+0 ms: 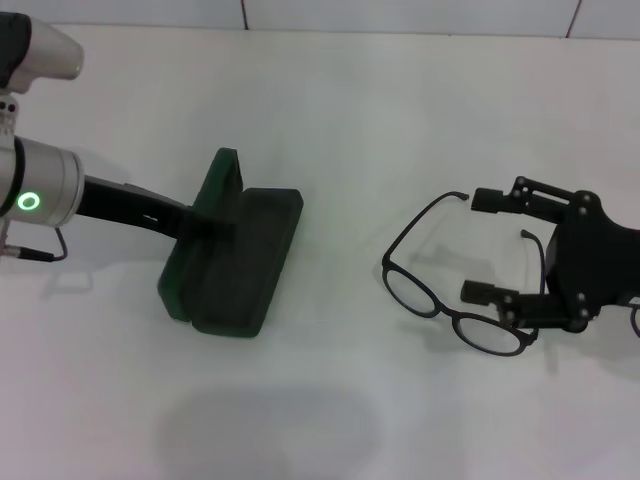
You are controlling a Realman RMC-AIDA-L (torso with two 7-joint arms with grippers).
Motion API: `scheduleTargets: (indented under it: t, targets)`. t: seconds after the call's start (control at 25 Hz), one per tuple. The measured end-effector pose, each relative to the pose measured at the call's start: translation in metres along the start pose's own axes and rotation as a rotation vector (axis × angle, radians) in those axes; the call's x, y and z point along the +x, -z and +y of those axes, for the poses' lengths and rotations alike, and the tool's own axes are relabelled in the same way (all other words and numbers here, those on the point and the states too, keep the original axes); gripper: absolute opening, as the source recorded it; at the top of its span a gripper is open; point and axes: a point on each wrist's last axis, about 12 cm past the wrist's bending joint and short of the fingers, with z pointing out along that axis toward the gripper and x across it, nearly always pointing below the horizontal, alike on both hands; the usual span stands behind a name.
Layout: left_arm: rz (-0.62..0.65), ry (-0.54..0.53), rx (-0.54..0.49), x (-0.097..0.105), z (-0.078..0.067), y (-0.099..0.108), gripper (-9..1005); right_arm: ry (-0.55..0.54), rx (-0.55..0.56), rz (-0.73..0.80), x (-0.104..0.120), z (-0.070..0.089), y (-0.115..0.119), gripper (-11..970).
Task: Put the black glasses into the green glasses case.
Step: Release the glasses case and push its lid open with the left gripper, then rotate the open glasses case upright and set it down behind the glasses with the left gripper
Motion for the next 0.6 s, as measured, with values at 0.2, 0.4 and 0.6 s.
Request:
scheduleTargets:
  t: [0.2,0.4,0.6]
  targets:
    - [0.002,-0.012,-0.001,-0.002,-0.001,-0.001,509,0.008,-0.011,0.002,0.001,0.002,0.0,839]
    - [-0.002,-0.077,0.0,-0.011,-0.004,-0.001,407,0.007,-0.022,0.011,0.002,0.005,0.001,839]
    - [-0.012,-0.172,0.003,-0.023,-0.008,-0.004,267,0.012,-0.043,0.022,0.004,0.008,0.001,839]
